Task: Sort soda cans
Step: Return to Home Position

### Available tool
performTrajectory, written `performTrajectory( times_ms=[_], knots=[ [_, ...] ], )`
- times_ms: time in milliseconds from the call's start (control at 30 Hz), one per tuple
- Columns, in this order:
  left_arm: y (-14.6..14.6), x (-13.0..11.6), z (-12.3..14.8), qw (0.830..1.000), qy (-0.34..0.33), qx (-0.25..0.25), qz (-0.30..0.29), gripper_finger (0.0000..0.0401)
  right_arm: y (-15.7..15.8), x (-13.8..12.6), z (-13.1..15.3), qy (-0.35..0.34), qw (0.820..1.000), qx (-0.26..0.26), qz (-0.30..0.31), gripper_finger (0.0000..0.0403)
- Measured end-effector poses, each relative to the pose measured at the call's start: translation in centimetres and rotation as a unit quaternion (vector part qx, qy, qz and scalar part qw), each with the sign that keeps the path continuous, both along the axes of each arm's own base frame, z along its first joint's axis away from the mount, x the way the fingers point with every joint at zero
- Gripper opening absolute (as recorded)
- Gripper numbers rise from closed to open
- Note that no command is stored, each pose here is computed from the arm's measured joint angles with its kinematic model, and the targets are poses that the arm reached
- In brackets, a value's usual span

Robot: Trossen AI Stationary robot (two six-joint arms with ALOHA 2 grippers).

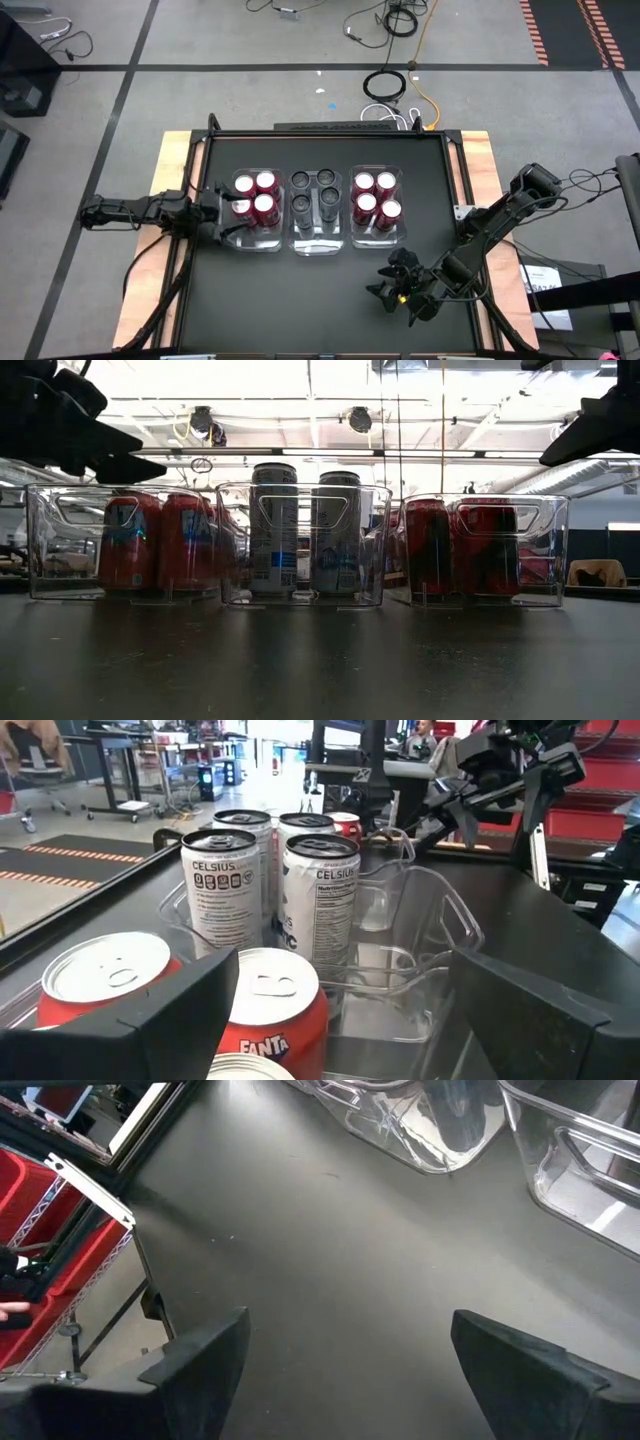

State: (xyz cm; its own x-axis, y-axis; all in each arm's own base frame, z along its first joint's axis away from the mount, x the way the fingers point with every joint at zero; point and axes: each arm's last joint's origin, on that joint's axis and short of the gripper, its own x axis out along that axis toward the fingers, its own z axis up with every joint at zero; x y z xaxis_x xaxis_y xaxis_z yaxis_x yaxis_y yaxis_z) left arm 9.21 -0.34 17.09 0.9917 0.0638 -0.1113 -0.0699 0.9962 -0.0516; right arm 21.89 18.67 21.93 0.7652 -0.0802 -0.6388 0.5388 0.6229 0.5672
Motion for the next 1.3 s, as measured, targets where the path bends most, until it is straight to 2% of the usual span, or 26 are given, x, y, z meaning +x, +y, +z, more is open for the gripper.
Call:
performTrajectory(
  times_ms=[67, 133, 267, 433, 900, 1200, 1300],
  knots=[
    [0.00, 0.00, 0.01, 1.000, 0.000, 0.004, -0.001, 0.0371, 0.00, 0.00, 0.00, 0.000, 1.000, 0.000, 0.000, 0.0338],
    [-0.06, 0.03, 0.05, 0.999, -0.004, 0.035, -0.014, 0.0371, 0.00, 0.00, 0.00, 0.000, 1.000, -0.001, 0.000, 0.0338],
    [-0.32, 0.47, -0.21, 0.994, -0.068, 0.071, -0.051, 0.0371, 0.00, 0.00, 0.00, 0.000, 1.000, -0.002, 0.001, 0.0338],
    [-0.38, 0.59, -0.48, 0.993, -0.059, 0.084, -0.062, 0.0371, 0.01, 0.00, 0.00, 0.000, 1.000, -0.001, 0.001, 0.0338],
    [-0.39, 0.61, -0.52, 0.993, -0.058, 0.082, -0.063, 0.0371, 0.00, 0.00, -0.01, 0.001, 1.000, -0.006, 0.005, 0.0338],
    [-0.39, 0.61, -0.51, 0.993, -0.058, 0.082, -0.063, 0.0371, -0.01, -0.01, -0.01, 0.006, 0.998, -0.049, 0.041, 0.0338],
    [-0.39, 0.61, -0.53, 0.993, -0.058, 0.082, -0.063, 0.0371, -0.09, -0.09, -0.10, 0.015, 0.995, -0.081, 0.063, 0.0338]
  ],
)
